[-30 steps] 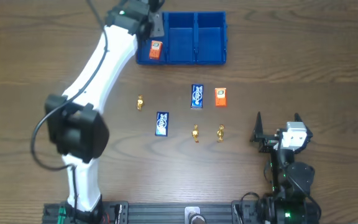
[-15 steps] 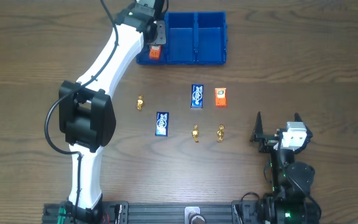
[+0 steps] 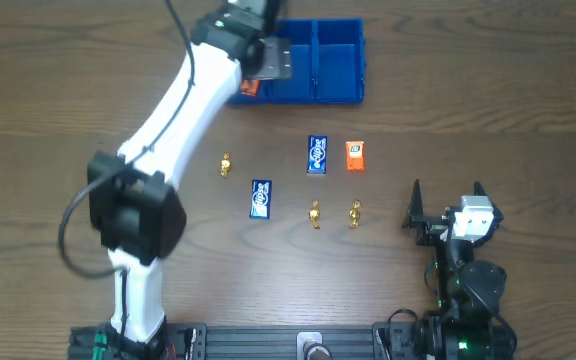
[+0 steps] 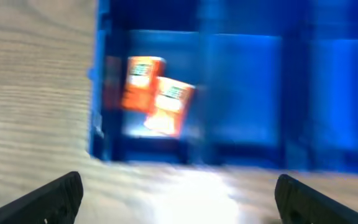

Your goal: Sort Candies Into Trays

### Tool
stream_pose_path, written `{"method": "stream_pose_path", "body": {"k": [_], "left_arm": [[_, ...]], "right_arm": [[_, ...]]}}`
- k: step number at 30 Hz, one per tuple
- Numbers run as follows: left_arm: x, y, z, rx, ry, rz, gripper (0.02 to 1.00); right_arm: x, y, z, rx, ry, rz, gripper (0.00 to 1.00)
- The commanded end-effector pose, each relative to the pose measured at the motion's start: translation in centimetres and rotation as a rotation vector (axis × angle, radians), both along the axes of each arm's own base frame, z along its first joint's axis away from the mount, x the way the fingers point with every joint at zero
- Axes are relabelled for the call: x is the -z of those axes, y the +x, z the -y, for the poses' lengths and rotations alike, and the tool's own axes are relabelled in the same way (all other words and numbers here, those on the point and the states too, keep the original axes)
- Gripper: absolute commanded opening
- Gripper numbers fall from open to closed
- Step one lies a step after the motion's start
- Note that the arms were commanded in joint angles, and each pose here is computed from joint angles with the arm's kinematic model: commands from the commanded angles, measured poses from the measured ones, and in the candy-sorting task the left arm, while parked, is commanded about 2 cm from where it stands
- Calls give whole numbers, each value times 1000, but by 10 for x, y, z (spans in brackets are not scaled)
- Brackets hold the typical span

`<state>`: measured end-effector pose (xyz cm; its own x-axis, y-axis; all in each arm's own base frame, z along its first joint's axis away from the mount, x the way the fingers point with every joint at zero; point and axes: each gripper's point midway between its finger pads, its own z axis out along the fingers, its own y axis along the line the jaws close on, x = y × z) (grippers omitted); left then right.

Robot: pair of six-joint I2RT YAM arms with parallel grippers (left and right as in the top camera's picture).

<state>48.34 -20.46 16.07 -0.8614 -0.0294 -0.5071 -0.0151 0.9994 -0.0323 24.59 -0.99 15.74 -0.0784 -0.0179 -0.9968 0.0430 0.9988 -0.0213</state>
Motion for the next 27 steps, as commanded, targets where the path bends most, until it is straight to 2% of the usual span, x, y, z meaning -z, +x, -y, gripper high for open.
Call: {"method": "stream_pose_path", "body": {"k": [1, 9, 17, 27], "left_arm": [[-60, -54, 76, 37, -44, 125, 998], [7, -117, 143, 79, -38, -47, 998], [88, -144, 171, 91, -5, -219, 1000], [113, -150, 191, 117, -16, -229, 998]], "right_arm": [[1, 0, 0, -3, -14, -2, 998], [1, 0, 0, -3, -14, -2, 998], [1, 0, 0, -3, -14, -2, 998], [1, 0, 0, -3, -14, -2, 998]]}}
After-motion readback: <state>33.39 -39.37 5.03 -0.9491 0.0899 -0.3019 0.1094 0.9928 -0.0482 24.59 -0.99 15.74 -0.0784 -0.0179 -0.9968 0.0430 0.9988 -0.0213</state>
